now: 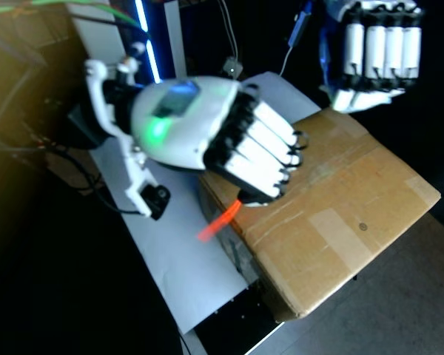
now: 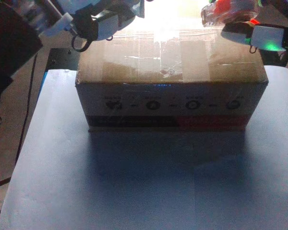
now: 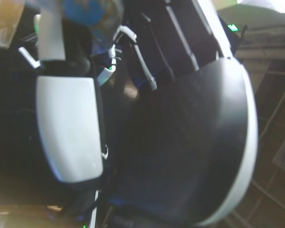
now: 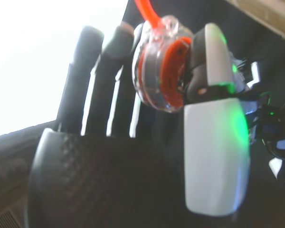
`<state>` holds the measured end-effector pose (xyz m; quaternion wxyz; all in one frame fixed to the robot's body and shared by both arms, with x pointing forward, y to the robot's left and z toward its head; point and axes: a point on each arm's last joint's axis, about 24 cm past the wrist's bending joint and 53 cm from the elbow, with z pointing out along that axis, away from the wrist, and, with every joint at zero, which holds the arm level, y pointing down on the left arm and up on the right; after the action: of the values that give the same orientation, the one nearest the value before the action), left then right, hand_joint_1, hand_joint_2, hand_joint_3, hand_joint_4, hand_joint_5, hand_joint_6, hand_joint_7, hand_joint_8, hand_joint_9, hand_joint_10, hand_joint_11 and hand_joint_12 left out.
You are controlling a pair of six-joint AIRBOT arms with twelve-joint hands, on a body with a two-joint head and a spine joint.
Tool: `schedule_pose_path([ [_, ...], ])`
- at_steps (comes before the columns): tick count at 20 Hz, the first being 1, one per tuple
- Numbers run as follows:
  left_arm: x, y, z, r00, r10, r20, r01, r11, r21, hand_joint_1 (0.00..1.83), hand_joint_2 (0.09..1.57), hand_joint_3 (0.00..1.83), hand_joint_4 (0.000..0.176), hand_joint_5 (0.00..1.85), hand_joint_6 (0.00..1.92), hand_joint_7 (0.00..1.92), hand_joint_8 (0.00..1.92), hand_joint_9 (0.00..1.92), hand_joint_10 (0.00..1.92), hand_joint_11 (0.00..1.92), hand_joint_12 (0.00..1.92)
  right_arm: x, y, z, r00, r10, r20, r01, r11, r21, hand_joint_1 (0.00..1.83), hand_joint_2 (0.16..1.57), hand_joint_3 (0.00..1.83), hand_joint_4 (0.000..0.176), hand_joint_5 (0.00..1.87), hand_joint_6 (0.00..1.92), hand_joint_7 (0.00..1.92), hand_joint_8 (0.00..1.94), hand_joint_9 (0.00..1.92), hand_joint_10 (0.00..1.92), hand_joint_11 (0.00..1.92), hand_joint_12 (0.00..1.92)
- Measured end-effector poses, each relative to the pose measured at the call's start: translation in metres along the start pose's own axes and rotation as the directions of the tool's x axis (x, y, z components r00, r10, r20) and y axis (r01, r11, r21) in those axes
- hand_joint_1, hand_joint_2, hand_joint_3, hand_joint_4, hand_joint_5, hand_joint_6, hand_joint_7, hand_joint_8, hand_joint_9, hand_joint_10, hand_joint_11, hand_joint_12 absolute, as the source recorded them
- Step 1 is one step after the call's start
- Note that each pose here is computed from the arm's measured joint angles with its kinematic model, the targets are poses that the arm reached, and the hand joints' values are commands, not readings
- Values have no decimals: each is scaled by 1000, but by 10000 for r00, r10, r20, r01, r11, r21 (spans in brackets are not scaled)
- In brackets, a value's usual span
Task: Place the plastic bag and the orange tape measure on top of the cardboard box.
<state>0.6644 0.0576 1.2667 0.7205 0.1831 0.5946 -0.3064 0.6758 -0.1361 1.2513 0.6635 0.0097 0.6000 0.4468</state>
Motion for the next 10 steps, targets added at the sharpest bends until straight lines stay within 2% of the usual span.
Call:
schedule_pose_path([
  [3,9,5,8,9998,66,-178,-67,10000,-60,1371,1163,1,0,774,1094,847,1195,917,1369,927,1553,-3,0,12,9995,-7,308,12,9999,-156,1274,1123,0,0,992,735,981,1320,1144,1593,1101,1794],
  [4,11,7,10,9997,100,-207,-102,9999,-78,1464,1153,0,0,784,1022,837,1159,902,1283,803,1684,-1,1,16,9994,32,354,-25,9998,-219,1281,1110,0,0,1000,722,1024,1247,1170,1490,1091,1700],
  [5,12,11,13,9997,125,-231,-128,9998,-130,1394,1161,3,0,782,1051,839,1196,909,1369,837,1656,6,1,21,9995,104,304,-96,9996,-255,1273,1127,3,0,985,721,965,1354,1184,1608,1138,1765],
  [6,14,12,14,9995,132,-296,-136,9998,-150,1371,1167,1,0,781,1069,829,1220,904,1407,861,1645,10,2,23,9995,148,263,-140,9995,-275,1273,1128,2,0,988,720,961,1362,1187,1621,1138,1758],
  [7,16,14,16,9993,167,-341,-173,9997,-188,1369,1175,1,0,761,1076,817,1270,894,1417,893,1662,14,2,26,9995,200,227,-194,9994,-290,1277,1117,0,0,1011,716,983,1318,1124,1595,1064,1760],
  [8,17,17,17,9992,171,-359,-179,9996,-240,1370,1177,0,0,744,1075,818,1274,902,1412,944,1628,19,0,30,9996,208,213,-202,9994,-293,1370,1170,4,0,871,845,843,1330,815,1535,964,1718],
  [10,21,15,21,9989,162,-438,-171,9997,-197,1376,1154,0,0,792,1047,865,1180,933,1336,869,1545,24,-3,35,9996,203,173,-198,9994,-276,1374,1165,0,0,860,856,859,1289,848,1492,974,1648],
])
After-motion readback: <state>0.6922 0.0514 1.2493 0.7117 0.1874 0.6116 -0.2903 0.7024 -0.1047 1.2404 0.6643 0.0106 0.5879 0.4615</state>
